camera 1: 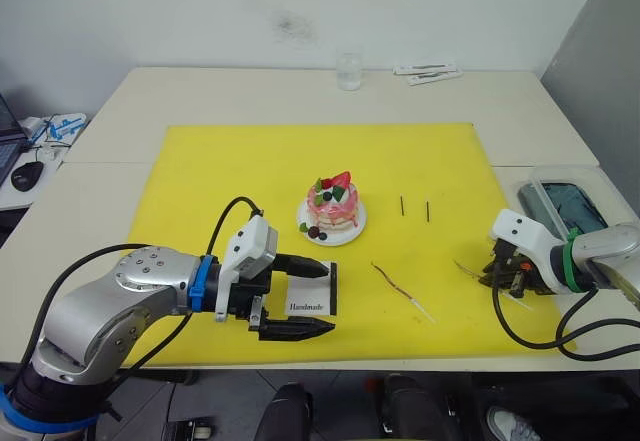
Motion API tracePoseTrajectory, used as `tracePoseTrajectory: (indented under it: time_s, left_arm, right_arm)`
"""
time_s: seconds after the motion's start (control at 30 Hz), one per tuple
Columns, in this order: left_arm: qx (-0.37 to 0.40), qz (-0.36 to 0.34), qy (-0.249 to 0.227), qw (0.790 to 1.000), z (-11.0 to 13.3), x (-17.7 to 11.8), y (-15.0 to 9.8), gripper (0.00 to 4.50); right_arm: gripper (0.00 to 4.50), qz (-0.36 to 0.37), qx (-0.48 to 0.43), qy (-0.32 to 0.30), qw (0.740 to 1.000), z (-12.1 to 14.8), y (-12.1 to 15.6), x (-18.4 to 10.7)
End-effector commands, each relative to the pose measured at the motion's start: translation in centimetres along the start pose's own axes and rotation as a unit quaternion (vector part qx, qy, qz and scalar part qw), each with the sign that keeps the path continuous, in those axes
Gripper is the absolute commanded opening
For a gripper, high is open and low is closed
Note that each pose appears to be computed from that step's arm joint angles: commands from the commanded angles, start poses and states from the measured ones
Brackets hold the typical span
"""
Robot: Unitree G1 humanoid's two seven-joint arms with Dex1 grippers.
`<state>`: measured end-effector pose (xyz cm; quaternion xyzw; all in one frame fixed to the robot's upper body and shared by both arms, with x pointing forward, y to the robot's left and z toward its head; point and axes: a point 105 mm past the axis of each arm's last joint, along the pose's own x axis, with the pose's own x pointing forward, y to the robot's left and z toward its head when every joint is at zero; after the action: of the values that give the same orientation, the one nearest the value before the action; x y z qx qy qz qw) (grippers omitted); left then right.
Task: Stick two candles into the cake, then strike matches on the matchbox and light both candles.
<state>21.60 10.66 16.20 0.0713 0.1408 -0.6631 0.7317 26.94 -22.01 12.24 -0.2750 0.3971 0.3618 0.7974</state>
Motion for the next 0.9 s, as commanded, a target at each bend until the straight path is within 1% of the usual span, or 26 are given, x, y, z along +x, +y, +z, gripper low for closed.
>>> tracePoseTrajectory:
  time_s: [0.03, 0.17, 0.3, 0.5, 0.6, 0.67, 0.77, 0.83, 0.9]
  left_arm:
    - [0.018, -0.003, -0.008, 1.000, 0.5, 0.1, -0.3, 4.50]
    - [0.019, -0.001, -0.009, 1.000, 0.6, 0.0, -0.1, 4.50]
    - [0.018, 0.006, -0.012, 1.000, 0.7, -0.2, 0.1, 4.50]
    - [0.006, 0.027, -0.036, 0.999, 1.3, -0.7, 1.0, 4.50]
    - [0.000, 0.044, -0.061, 0.997, 2.2, -0.8, 1.7, 4.50]
    - [-0.016, 0.041, -0.082, 0.996, 3.0, -0.8, 2.0, 4.50]
    - [-0.041, 0.014, -0.108, 0.993, 4.1, -0.5, 1.6, 4.50]
    - [-0.046, 0.015, -0.129, 0.991, 4.8, 0.1, 1.9, 4.50]
    - [-0.052, 0.016, -0.140, 0.989, 5.2, 0.5, 2.2, 4.50]
  right_arm:
    - [0.01, -0.003, -0.006, -0.003, 1.000, 0.4, 0.1, -0.4]
    - [0.01, 0.000, 0.014, -0.019, 1.000, 0.9, 0.1, -0.8]
    - [0.01, 0.014, 0.034, -0.053, 0.998, 2.1, 0.2, -2.2]
    - [0.01, 0.062, 0.056, -0.178, 0.981, 6.9, 1.1, -5.9]
    - [0.01, 0.101, 0.066, -0.245, 0.962, 9.1, 2.1, -7.2]
    - [0.01, 0.130, 0.071, -0.296, 0.944, 10.8, 2.9, -7.9]
    - [0.01, 0.164, 0.070, -0.366, 0.913, 13.0, 4.0, -8.6]
    - [0.01, 0.190, 0.073, -0.419, 0.885, 14.7, 4.6, -9.3]
    - [0.01, 0.204, 0.081, -0.448, 0.866, 15.7, 4.9, -9.6]
